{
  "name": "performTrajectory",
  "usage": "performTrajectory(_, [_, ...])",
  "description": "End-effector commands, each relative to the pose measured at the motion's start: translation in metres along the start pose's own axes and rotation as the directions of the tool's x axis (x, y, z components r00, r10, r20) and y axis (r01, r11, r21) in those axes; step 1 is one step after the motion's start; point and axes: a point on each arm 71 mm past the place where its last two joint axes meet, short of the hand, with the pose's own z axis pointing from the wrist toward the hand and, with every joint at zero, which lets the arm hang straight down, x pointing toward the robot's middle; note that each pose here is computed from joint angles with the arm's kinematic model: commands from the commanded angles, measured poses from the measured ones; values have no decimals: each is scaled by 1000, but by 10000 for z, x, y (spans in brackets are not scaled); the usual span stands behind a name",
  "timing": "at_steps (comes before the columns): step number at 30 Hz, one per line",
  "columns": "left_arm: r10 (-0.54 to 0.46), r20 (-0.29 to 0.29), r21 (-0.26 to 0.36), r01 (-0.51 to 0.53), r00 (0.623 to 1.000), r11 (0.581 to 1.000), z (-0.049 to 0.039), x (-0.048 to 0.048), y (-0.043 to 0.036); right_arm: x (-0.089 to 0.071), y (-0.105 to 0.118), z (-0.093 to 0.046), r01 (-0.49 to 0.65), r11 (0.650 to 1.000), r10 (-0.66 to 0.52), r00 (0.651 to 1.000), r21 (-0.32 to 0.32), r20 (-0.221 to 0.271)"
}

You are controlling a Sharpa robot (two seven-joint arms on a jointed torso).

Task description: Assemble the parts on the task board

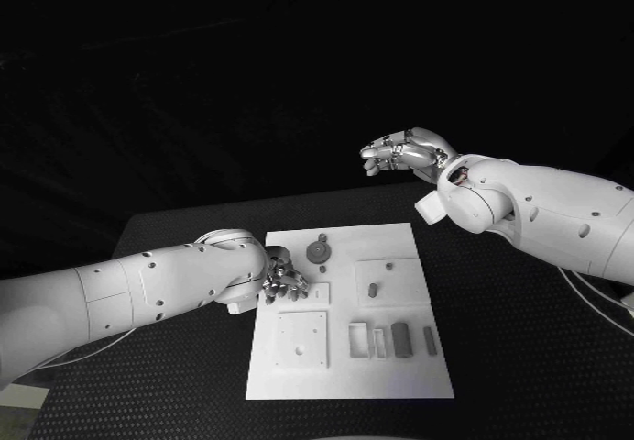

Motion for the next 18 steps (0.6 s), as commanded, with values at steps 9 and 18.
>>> performTrajectory(9, [27,0,6,-27,1000,1000,14,27,-19,24,16,0,1,1000,-2,1000,-10,-18])
performTrajectory(18, [56,36,11,-56,998,998,14,14,-27,34,20,1,0,1000,-1,1000,-11,-21])
